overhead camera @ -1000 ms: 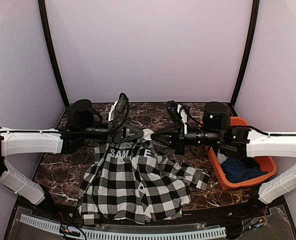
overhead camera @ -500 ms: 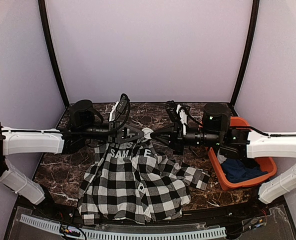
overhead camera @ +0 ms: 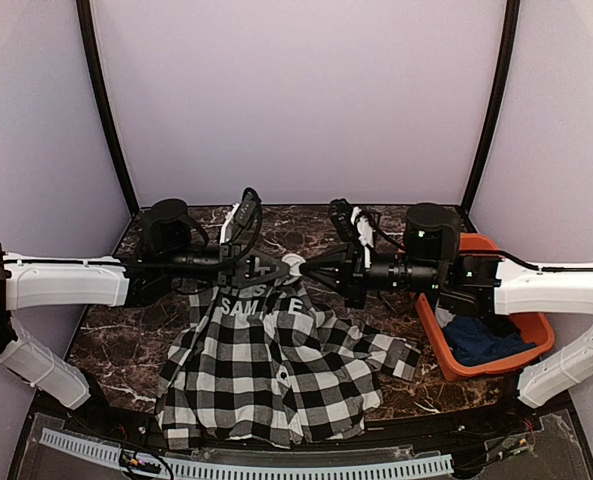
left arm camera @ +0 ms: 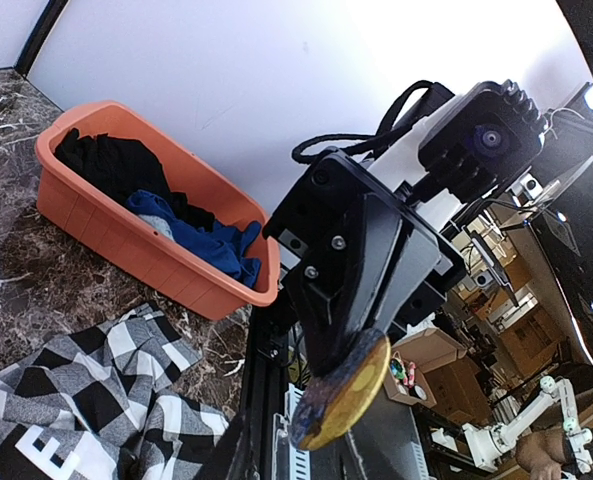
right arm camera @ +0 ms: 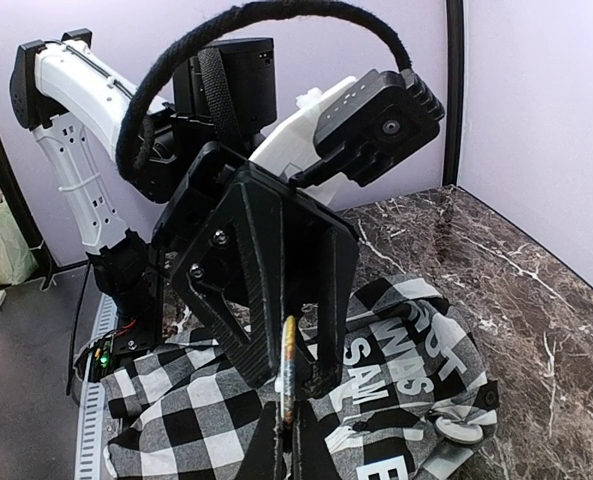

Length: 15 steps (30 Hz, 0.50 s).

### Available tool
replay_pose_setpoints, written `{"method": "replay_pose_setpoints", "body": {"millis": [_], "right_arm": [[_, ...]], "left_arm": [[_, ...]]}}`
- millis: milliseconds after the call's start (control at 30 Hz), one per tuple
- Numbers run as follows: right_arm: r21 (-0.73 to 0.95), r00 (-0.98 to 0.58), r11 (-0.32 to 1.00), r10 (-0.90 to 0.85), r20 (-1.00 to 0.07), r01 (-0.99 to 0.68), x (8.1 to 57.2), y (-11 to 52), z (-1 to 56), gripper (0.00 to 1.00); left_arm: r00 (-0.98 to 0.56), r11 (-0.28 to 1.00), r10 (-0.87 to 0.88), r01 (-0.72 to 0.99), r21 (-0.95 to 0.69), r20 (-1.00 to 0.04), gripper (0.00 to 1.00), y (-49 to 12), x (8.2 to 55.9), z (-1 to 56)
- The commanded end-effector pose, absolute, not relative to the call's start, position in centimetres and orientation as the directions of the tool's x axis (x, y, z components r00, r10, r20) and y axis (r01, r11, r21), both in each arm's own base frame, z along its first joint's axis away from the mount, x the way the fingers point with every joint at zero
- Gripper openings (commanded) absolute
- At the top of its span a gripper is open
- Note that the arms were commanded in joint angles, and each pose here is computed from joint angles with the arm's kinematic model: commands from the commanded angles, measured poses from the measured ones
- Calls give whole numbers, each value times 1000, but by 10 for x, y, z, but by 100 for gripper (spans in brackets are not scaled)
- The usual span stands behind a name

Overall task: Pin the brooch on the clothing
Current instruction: Open the brooch.

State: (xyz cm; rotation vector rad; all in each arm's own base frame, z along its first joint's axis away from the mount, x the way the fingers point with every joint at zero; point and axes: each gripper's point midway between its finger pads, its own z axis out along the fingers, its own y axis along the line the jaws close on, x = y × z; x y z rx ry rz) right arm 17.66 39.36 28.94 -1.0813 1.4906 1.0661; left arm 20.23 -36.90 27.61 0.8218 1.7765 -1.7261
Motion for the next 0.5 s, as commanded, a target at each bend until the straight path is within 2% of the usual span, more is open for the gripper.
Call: {"method": "replay_pose_setpoints", "body": {"millis": [0,233,467], "right_arm": [[97,-120,216,-94,-988,-971,175,401,304,0],[94,-115,210,-92,-989,-973,172,403,307,0],[88,-107,201,-88,-990,-976,168,404,310,0]], "left_arm": [[-652,-10,61,757,-654,-756,28,-371,202,286],[-652,5,63,757,-653,-755,22,-372,204,286],[-653,44,63,758,-651,-755,9,-372,209,282]]}}
